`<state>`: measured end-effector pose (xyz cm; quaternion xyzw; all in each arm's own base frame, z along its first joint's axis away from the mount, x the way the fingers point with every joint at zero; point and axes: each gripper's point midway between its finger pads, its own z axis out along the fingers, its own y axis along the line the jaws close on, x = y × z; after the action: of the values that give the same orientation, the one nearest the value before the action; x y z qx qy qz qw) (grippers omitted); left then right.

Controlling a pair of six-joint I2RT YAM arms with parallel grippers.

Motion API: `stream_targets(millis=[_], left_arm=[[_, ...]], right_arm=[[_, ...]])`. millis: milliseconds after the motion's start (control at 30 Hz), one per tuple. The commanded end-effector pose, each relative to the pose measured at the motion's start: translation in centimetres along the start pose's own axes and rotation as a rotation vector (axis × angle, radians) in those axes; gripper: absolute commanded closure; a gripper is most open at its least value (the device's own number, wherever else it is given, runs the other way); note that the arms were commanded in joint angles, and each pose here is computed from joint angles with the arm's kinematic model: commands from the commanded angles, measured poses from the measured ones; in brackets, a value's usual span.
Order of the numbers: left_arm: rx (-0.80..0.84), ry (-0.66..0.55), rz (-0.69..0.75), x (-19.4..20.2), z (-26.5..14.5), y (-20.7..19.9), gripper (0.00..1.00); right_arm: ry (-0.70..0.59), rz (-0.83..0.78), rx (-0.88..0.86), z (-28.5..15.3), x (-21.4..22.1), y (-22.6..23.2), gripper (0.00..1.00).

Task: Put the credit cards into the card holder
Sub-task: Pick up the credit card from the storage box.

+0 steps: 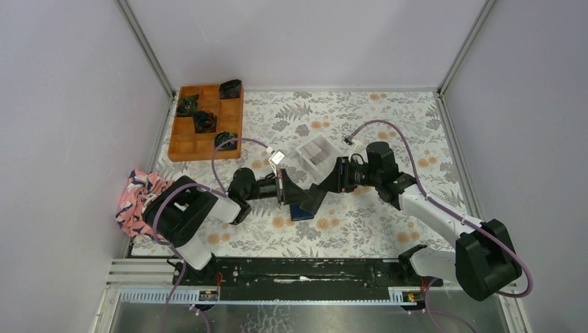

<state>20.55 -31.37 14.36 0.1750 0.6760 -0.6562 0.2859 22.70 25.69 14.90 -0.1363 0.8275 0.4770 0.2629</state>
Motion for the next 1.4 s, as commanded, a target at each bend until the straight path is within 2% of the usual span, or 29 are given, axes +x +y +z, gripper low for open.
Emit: stream_targets(millis=[0,167,367,567,1367], left_arm=[[-0.003,-0.102,0.046,-2.0,-0.4,-0.8,1.00],[-0.048,-0.218,-0.015,-3.0,-1.2,-0.7,1.00],[-0.107,-0.361,-0.100,-3.4,-2.4,-0.1,1.00],[-0.124,-0.426,-0.127,-3.8,-2.3,-0.3,1.00],[-0.108,-0.437,-0.203,-3.6,-0.7,0.0,1.00]], right_arm=[[-0.120,-0.085,0.044,-1.1,-3.2,0.7,0.56],[-0.168,-0.082,0.061,-1.3,-3.5,0.4,0.54],[-0.221,-0.034,-0.004,-1.0,-2.9,0.6,0.53],[-0.224,-0.006,-0.044,-0.3,-1.7,0.6,0.53],[-0.177,0.040,-0.127,2.7,0.4,1.6,0.57]])
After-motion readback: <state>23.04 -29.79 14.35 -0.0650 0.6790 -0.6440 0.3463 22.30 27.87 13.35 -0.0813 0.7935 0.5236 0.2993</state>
